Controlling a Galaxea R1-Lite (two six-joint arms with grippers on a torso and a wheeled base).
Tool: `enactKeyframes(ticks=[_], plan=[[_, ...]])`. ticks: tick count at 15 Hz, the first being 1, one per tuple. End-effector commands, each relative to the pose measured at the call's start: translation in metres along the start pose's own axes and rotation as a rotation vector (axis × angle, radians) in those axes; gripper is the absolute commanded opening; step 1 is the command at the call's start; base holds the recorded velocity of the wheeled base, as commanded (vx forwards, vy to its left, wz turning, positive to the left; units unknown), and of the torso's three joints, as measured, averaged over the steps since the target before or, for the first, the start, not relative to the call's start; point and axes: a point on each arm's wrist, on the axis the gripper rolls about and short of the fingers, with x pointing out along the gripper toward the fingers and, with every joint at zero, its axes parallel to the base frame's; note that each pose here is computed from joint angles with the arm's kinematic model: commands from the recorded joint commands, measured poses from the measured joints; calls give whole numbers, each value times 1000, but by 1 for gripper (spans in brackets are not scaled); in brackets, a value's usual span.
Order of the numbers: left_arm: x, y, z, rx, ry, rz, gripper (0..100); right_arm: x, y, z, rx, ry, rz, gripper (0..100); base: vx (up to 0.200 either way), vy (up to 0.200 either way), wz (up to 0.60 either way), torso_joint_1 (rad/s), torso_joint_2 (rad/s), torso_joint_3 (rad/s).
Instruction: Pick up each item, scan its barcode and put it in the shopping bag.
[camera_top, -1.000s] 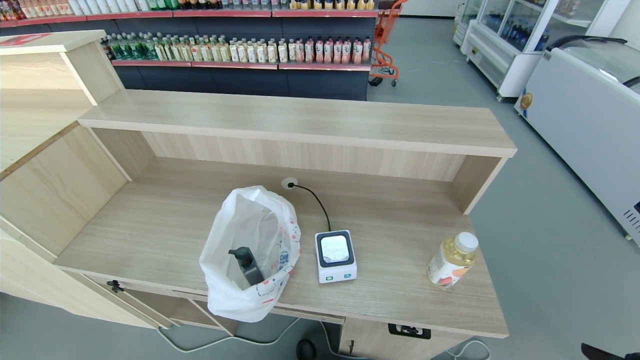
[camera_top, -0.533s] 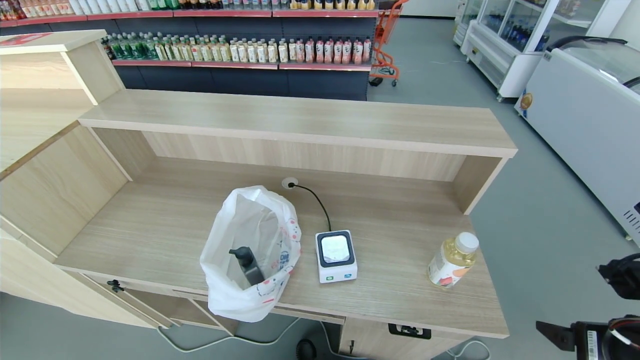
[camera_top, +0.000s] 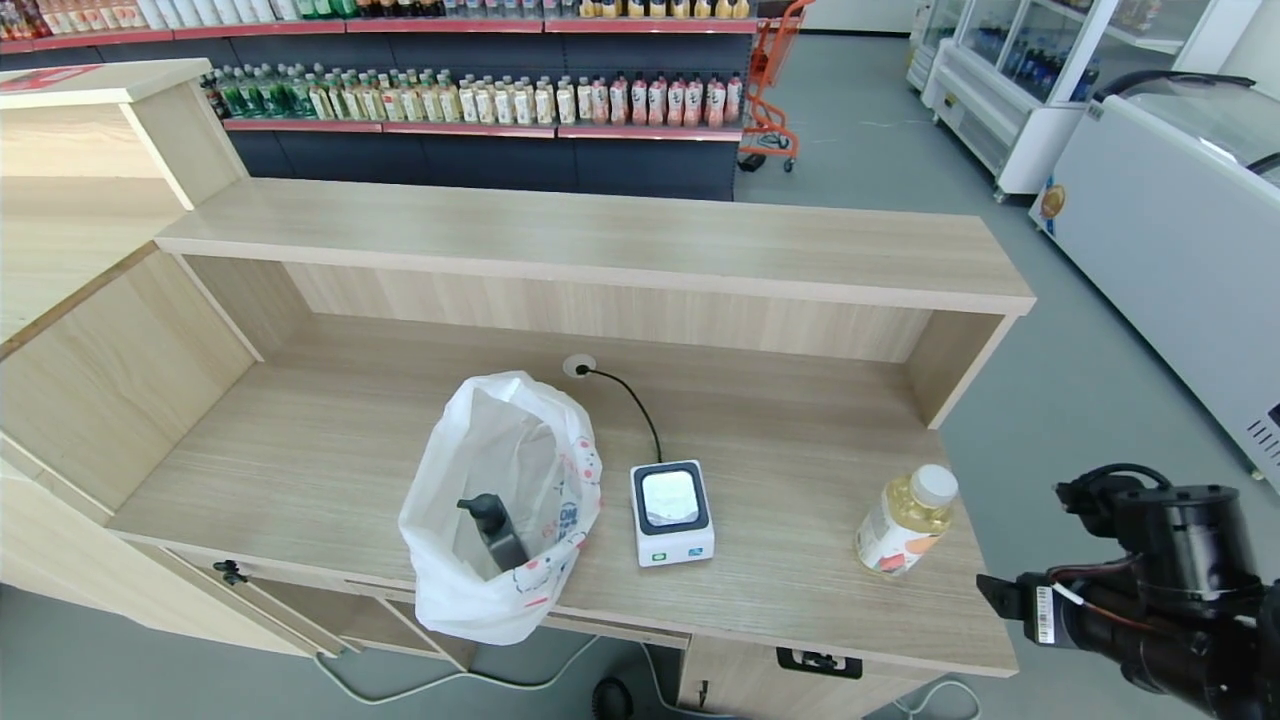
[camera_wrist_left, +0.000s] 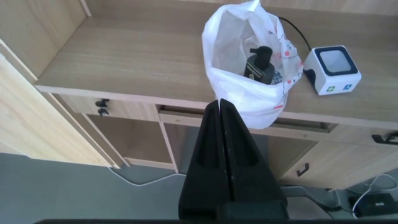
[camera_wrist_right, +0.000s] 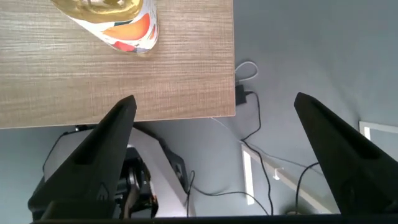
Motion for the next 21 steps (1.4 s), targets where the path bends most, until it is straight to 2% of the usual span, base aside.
enactKeyframes(ticks=[1, 5, 8, 11, 17, 21], plan=[[0, 0, 0, 0, 1, 0, 0, 23, 12, -13, -41, 66, -1, 100, 0, 0, 0, 0, 0, 0], [0, 0, 0, 0, 1, 0, 0, 48, 32, -13, -23, -34, 47, 100, 0, 0, 0, 0, 0, 0], [0, 0, 0, 0, 2, 0, 0, 57, 44, -16, -28, -74, 77, 100, 0, 0, 0, 0, 0, 0], [0, 0, 0, 0, 2, 0, 0, 64, 47, -20, -25, -87, 82, 100, 0, 0, 0, 0, 0, 0], [0, 0, 0, 0, 1, 0, 0, 78, 58, -21, -72, -192, 104, 100, 0, 0, 0, 0, 0, 0], [0, 0, 0, 0, -1, 0, 0, 88, 65, -21, -73, -222, 113, 100, 0, 0, 0, 0, 0, 0]])
